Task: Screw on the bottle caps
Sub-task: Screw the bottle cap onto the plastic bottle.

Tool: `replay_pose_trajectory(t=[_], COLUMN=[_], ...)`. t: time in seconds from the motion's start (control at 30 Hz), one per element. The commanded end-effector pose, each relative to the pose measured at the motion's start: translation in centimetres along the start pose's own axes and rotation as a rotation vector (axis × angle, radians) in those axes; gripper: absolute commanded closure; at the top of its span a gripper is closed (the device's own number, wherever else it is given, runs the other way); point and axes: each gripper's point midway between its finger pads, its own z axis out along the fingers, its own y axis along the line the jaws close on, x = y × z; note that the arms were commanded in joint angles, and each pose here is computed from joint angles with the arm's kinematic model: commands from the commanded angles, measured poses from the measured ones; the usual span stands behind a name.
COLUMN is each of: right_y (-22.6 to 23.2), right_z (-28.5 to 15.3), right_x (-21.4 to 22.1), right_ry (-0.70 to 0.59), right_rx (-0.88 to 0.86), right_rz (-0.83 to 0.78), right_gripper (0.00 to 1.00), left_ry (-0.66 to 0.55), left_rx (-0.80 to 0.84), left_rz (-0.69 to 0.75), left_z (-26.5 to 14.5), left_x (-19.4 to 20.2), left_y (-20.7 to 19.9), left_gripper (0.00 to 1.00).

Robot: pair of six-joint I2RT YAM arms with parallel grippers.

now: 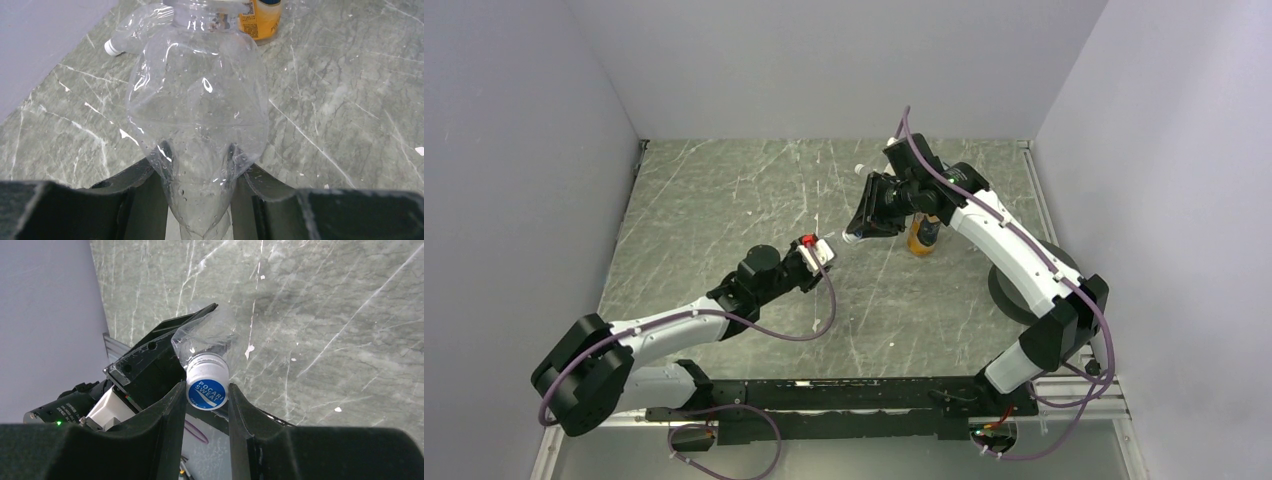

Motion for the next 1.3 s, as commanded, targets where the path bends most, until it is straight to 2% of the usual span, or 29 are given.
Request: replay_pose_trajectory(t=[0.0,0.23,0.37,0.63,0.87,1.07,1.27], right_y=[1.3,1.1,1.2,2.2,1.3,0.8,2.7], right_z=[-0.2,-0.9,-1.2,-3.7,-5.8,-7.5,-10.0], right_x=[1.8,1.3,1.0,-0.5,-0.6,-0.5,0.4], right_ry=[0.070,0.051,0.041,-0.049,-0.131,-0.201,-0.198], right_rx=[-0.004,0.029,0.036,0.030,0.028,0.004,-0.121], right_rz=[0.005,-0.005,-0.012,-0.056,-0.114,-0.220,-0.494], right_gripper=[0.78,0.72,0.62,0.37,0.01,0.00,0.01], left_ry=[-0.239,-0.204,-0.188,-0.139,-0.148,-0.175,-0.213], left_rx=[-0.007,0.020,0.025,0.040,0.148,0.237,0.439], left_rz=[0.016,0.003,-0.009,-0.043,-0.078,-0.150,-0.203], left_z=[0.8,1.8,2.0,2.3,2.4,1.9,0.0], left_x=[-7.0,-6.0,-5.4,-4.0,-4.5,-5.2,-6.5], left_y=[0.5,-0.1,-0.3,-0.8,-2.4,-2.8,-4.3], left_gripper=[1.00,1.00,1.00,1.00,1.00,1.00,1.00])
